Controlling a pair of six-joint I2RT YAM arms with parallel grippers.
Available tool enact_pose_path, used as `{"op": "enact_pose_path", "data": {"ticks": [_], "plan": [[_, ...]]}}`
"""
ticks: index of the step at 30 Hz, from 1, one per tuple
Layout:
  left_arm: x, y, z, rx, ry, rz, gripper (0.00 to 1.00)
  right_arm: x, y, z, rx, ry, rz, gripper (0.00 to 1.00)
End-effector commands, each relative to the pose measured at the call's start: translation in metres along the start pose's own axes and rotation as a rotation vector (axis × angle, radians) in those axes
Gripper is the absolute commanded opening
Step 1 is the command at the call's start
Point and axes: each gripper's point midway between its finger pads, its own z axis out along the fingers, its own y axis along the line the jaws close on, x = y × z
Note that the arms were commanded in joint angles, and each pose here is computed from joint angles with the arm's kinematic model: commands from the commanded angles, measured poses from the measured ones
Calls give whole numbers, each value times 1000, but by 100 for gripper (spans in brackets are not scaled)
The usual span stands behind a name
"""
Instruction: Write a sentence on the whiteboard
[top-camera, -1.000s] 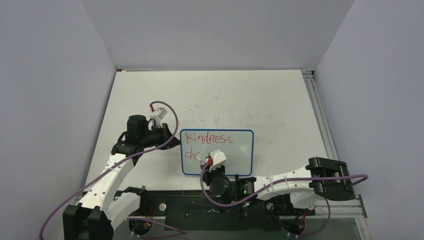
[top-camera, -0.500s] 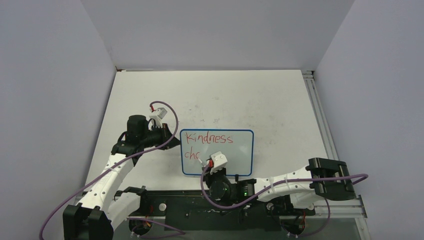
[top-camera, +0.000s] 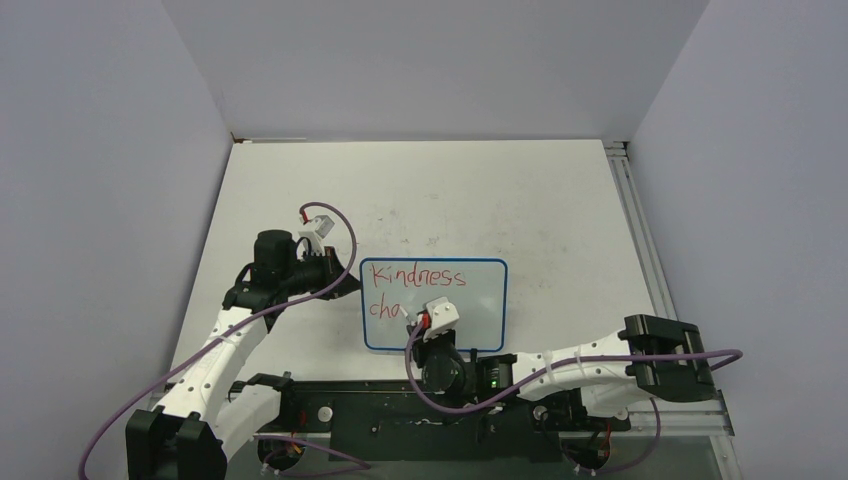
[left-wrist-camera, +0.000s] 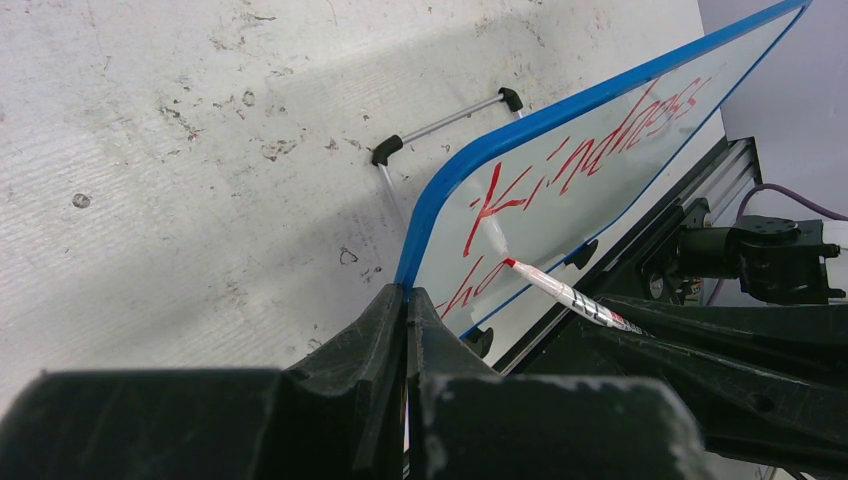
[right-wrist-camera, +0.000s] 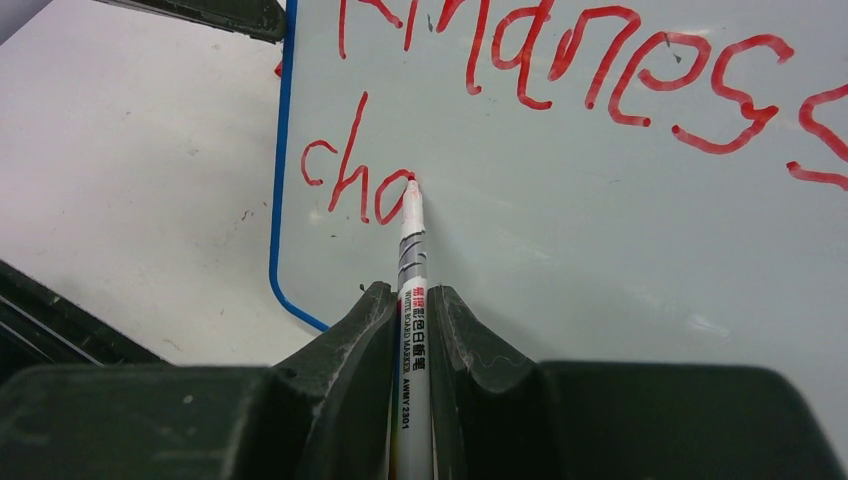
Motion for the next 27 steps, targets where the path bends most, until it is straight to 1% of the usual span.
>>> {"op": "enact_pose_path", "data": {"ticks": [1, 19, 27], "plan": [[-18, -14, -5, 36, -45, 47, 0, -17, -11, 2, 49, -50, 17, 5], [-18, -14, -5, 36, -45, 48, 0, 24, -5, -6, 13, 44, 1, 5], [-18, -14, -6, 34, -47, 48, 0, 20, -11, -12, 40, 28, 1, 5]]}}
